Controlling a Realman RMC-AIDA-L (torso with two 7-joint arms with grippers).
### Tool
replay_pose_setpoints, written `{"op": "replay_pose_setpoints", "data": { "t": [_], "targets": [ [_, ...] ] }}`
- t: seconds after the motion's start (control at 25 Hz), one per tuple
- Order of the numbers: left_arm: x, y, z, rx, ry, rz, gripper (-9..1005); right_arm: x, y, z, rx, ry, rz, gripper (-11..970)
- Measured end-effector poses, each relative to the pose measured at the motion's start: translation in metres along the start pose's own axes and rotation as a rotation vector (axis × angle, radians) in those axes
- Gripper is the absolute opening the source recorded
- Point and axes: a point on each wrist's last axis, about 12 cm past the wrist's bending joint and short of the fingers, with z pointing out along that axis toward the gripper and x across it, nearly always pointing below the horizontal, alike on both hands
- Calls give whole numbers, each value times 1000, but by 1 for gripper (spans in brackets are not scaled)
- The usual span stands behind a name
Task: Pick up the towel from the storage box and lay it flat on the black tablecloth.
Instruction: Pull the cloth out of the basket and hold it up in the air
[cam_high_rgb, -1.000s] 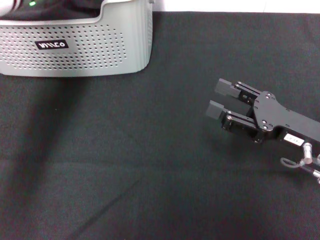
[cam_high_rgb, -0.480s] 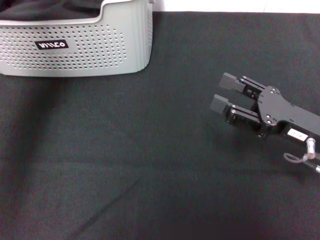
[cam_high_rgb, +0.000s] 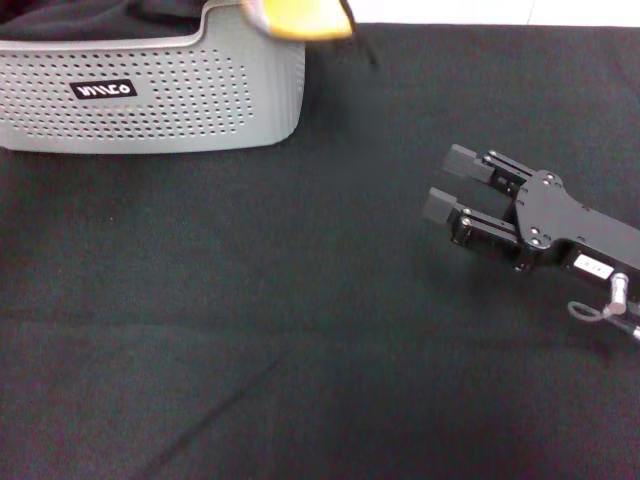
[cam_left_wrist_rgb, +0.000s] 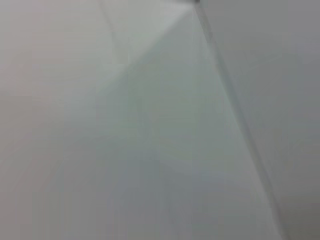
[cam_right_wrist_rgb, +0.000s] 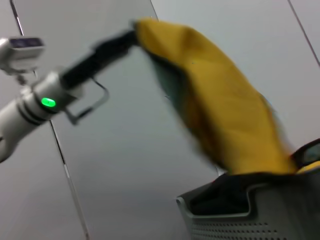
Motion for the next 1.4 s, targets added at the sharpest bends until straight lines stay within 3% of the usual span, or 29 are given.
{"op": "replay_pose_setpoints", "data": {
  "t": [0.16,0.48,0.72,0.96,1.12,1.4],
  "targets": [
    [-14,-7,-26,67,-120,-42,24,0,-1,-1,9,2,-14,733],
    [-22,-21,-61,126,-210,-91,25,-1,1,-3,-9,1,-23,733],
    [-5,-32,-74,138,-148,-145,25,-7,11,-12,-80,-56,-73,732],
    [30,-33,-75,128,-101,-231,25,-21,26,-23,-223,-153,-87,732],
    [47,-32,-74,121,-104,-263,26,-21,32,-7,-303,-144,-87,732],
    [57,-31,-67,137,-95,-268,26,-31,28,47,-403,-109,-142,722]
  ]
}}
